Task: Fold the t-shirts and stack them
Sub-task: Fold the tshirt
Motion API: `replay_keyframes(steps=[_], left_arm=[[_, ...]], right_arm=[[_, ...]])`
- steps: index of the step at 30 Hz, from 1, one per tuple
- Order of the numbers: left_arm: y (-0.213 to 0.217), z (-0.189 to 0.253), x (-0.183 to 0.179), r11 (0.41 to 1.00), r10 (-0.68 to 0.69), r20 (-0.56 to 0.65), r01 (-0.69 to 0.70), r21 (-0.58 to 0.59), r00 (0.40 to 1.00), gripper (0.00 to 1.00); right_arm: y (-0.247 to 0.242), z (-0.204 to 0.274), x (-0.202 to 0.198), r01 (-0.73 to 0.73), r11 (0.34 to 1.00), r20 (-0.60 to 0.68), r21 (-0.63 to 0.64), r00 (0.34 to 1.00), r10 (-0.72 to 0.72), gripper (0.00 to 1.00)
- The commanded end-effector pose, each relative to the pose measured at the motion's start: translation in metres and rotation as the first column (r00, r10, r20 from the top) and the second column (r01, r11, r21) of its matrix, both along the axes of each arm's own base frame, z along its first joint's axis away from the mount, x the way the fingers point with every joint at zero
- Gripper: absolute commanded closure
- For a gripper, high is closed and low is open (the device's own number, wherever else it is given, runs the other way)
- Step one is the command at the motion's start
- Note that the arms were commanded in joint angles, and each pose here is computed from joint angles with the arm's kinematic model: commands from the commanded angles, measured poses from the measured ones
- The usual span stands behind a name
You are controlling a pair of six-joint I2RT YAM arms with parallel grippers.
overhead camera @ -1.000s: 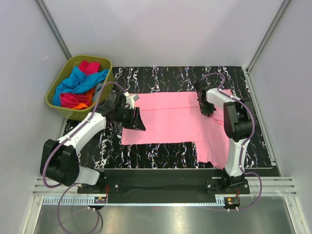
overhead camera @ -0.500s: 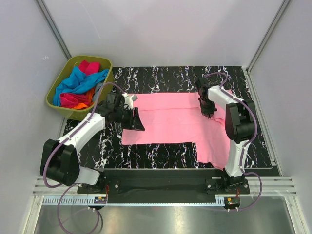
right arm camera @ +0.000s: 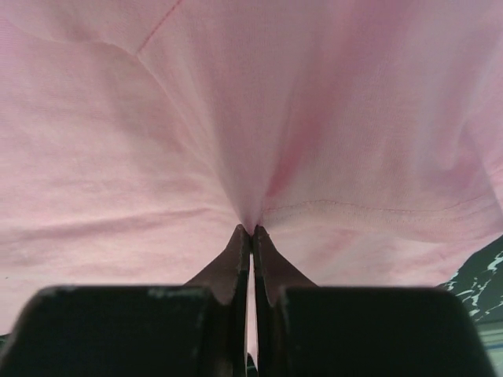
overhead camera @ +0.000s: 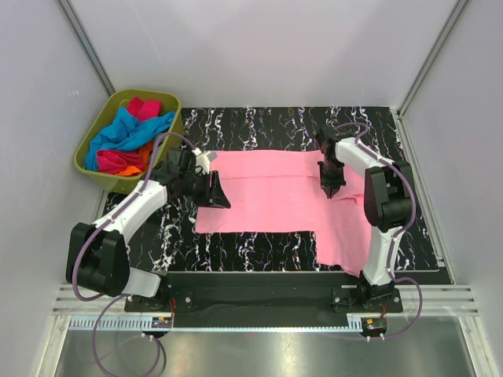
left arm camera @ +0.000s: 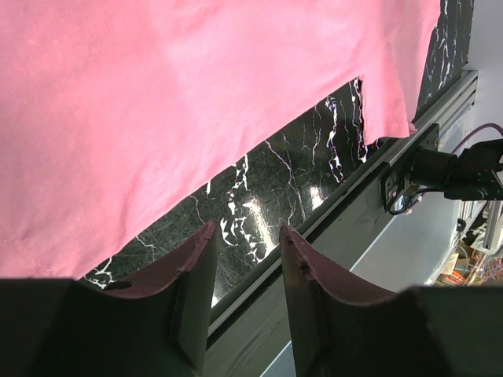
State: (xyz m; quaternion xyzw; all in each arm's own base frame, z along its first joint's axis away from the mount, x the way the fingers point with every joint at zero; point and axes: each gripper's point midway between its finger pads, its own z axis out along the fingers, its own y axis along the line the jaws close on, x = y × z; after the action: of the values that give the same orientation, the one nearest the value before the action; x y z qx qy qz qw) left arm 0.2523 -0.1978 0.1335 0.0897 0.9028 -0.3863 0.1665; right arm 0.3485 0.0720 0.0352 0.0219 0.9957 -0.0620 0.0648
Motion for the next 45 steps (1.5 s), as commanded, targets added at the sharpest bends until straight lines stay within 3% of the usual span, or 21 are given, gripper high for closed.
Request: replay_keyframes(steps=[1, 10, 14, 15, 17, 19, 23, 26, 32, 37, 41, 45], left_arm=[[-0.003, 0.004, 0.003, 0.999, -0.012, 0.019, 0.013, -0.044, 1.000, 0.58], [0.002, -0.003, 0.007, 0.999, 0.019, -0.003, -0.019, -0.040, 1.000, 0.58], [0.004, -0.002, 0.014, 0.998, 0.037, 0.000, -0.037, -0.044, 0.999, 0.58], [0.004, -0.002, 0.014, 0.998, 0.038, -0.003, -0.038, -0.045, 0.999, 0.58], [0.004, -0.001, 0.017, 0.998, 0.043, 0.001, -0.042, -0.050, 0.999, 0.58], [0.004, -0.001, 0.020, 0.997, 0.049, 0.000, -0.049, -0.055, 0.999, 0.58], [0.004, -0.001, 0.024, 0.997, 0.052, 0.009, -0.051, -0.049, 0.999, 0.57], [0.006, 0.002, 0.033, 0.997, 0.069, 0.028, -0.068, -0.035, 0.997, 0.57], [0.001, 0.008, 0.065, 0.994, 0.103, 0.053, -0.101, -0.041, 0.993, 0.57], [0.000, -0.003, 0.094, 0.990, 0.138, 0.062, -0.137, -0.023, 0.989, 0.57], [0.006, -0.006, 0.135, 0.980, 0.201, 0.073, -0.201, -0.003, 0.977, 0.57], [0.007, -0.013, 0.169, 0.970, 0.243, 0.073, -0.244, -0.005, 0.967, 0.57]], right_arm=[[0.015, 0.024, -0.003, 0.032, 0.996, 0.010, 0.079, 0.999, -0.033, 0.98], [0.027, 0.013, -0.004, 0.092, 0.987, -0.032, 0.128, 0.996, -0.089, 0.96], [0.048, 0.008, 0.004, 0.177, 0.953, -0.061, 0.247, 0.984, -0.167, 0.94], [0.050, 0.006, 0.003, 0.201, 0.941, -0.074, 0.272, 0.979, -0.187, 0.92], [0.055, 0.007, 0.003, 0.228, 0.922, -0.089, 0.314, 0.974, -0.210, 0.80], [0.050, 0.011, 0.003, 0.225, 0.922, -0.080, 0.316, 0.974, -0.211, 0.76], [0.022, 0.043, 0.001, 0.229, 0.924, 0.009, 0.307, 0.970, -0.244, 0.61], [-0.023, 0.065, 0.017, 0.301, 0.909, 0.123, 0.288, 0.930, -0.347, 0.51], [-0.100, 0.073, 0.080, 0.413, 0.861, 0.331, 0.296, 0.801, -0.498, 0.48], [-0.136, 0.073, 0.115, 0.401, 0.866, 0.380, 0.297, 0.783, -0.493, 0.45], [-0.155, 0.071, 0.148, 0.378, 0.873, 0.417, 0.310, 0.771, -0.482, 0.35], [-0.163, 0.056, 0.170, 0.376, 0.865, 0.416, 0.332, 0.765, -0.492, 0.34]])
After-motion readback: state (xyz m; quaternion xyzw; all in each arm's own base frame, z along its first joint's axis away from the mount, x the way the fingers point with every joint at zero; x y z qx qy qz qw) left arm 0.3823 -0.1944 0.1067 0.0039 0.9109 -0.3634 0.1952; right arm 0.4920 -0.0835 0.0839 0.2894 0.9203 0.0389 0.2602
